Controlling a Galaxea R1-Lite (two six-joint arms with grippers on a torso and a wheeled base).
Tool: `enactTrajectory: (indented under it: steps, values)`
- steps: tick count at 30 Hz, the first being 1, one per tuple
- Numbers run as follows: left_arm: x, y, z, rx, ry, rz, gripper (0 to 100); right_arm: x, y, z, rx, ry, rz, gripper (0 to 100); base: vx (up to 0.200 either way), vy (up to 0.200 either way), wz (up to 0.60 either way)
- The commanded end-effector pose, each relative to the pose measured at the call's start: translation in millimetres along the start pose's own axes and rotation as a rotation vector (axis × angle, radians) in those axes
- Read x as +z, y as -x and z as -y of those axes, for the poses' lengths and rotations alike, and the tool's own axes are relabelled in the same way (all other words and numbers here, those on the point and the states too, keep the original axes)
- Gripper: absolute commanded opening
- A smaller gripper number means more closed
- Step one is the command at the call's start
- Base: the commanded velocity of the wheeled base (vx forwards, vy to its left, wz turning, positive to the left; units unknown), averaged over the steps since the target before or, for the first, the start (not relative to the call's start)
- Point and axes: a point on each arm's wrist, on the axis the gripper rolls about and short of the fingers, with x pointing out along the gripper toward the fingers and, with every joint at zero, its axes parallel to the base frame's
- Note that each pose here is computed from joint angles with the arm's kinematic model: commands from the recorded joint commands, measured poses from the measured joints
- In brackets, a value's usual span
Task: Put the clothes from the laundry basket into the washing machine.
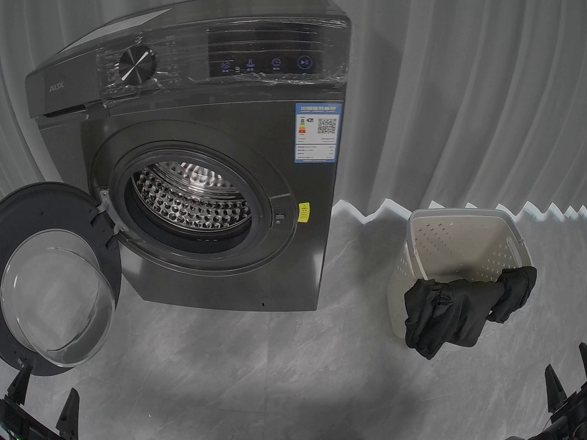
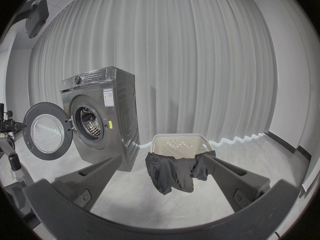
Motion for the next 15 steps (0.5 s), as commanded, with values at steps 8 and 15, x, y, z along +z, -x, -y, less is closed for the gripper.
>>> enactTrajectory:
  steps: [8, 15]
  values:
    - [-4.8, 0.1, 0.0, 0.0, 0.0, 0.001, 100, -5.2, -0.2, 0.0, 0.001, 0.0, -0.004, 100, 0.0, -0.2, 0.0]
    - [-4.8, 0.1, 0.0, 0.0, -0.002, 0.001, 100, -5.2, -0.2, 0.0, 0.001, 0.0, -0.004, 100, 0.0, -0.086, 0.0]
